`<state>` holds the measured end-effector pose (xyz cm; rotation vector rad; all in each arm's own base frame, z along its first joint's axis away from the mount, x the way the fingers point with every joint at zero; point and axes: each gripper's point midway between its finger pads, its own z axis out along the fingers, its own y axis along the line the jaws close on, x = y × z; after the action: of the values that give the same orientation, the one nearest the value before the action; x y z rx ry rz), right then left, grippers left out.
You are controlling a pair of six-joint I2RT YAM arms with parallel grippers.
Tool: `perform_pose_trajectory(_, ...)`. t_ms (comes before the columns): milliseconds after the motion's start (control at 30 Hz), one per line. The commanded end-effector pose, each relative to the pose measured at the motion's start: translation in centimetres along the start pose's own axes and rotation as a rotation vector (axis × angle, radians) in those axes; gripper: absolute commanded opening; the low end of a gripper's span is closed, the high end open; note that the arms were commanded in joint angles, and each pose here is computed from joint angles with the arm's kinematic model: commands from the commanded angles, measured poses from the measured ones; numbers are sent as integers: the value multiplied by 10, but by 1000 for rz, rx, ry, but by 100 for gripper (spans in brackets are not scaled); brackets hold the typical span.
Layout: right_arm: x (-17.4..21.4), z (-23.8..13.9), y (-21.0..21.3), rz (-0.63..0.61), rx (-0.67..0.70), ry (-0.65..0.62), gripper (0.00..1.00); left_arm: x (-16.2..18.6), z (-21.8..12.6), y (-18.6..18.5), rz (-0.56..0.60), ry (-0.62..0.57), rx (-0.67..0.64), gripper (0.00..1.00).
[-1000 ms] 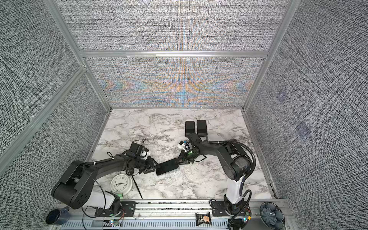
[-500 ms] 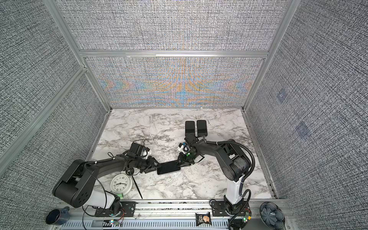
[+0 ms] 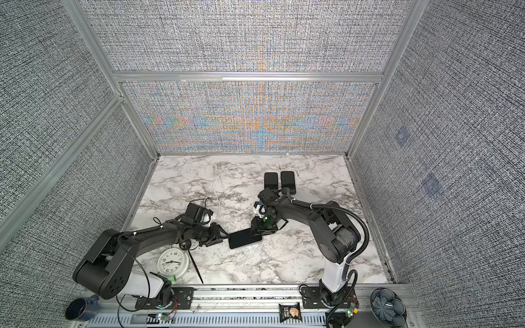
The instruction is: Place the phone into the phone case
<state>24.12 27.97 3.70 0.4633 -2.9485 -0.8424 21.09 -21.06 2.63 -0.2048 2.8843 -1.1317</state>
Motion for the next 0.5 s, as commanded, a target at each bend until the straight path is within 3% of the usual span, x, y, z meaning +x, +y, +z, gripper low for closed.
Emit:
perform_pose_trajectory(0,3,-5,-4,-6,43,5,57,2,-2,5,6,4,-29,46)
perform_pose_trajectory(333,2,-19,-7,-37,103,-32,60,8,-7,-1,6,15,-21,47)
perform_pose_trajectory(467,10,-25,-11,-40,126,-48,55,13,-9,-5,0,19,-18,47)
